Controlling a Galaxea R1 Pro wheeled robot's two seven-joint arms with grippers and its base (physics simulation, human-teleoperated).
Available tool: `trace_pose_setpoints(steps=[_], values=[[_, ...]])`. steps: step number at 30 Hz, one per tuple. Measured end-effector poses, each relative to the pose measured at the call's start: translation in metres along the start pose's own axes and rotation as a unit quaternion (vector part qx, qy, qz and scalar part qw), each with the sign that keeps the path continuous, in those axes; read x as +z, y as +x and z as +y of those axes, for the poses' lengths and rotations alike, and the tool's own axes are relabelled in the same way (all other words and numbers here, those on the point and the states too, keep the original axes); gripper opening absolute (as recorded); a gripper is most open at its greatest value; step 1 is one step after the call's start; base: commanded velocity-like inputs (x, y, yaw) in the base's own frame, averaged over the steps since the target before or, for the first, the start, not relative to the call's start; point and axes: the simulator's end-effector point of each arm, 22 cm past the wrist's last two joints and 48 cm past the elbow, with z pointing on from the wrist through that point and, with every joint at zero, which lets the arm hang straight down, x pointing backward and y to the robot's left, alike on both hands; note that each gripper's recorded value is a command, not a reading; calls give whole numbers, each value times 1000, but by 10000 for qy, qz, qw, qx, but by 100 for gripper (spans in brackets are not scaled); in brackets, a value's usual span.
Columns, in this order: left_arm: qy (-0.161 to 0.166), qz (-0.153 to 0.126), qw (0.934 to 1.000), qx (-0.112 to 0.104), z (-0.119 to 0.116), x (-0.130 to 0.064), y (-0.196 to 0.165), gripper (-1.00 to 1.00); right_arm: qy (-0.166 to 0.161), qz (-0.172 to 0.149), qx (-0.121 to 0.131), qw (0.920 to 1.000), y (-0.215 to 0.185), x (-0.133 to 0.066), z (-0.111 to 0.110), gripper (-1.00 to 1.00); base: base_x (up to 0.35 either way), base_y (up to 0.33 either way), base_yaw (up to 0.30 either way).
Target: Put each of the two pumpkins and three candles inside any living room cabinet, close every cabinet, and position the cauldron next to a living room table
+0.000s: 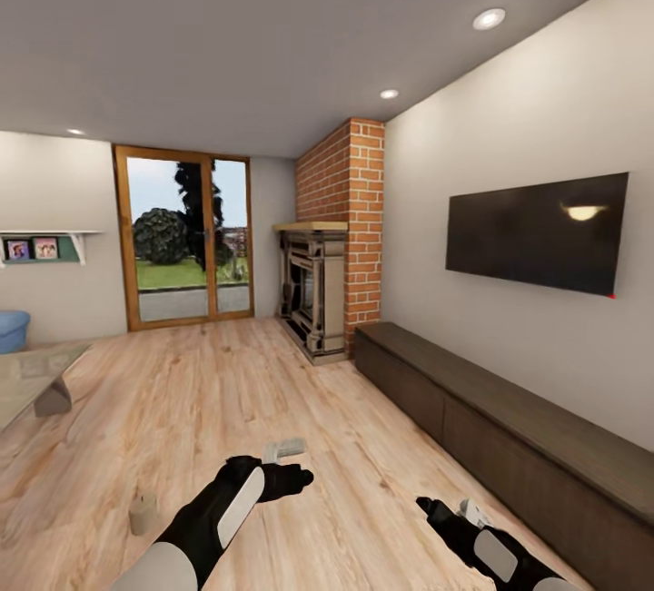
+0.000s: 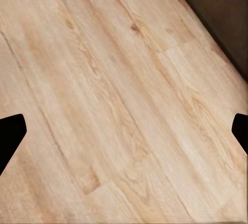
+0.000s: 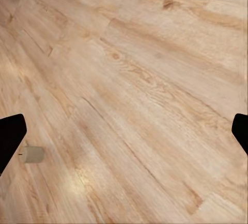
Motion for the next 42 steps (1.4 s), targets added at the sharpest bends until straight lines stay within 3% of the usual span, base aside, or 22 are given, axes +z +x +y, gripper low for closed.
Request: trace_pose_setpoints(steps=[42], values=[[20, -166, 9998, 56, -6, -12, -13, 100, -48, -106, -11, 9999, -7, -8, 6, 100, 9, 44, -266]])
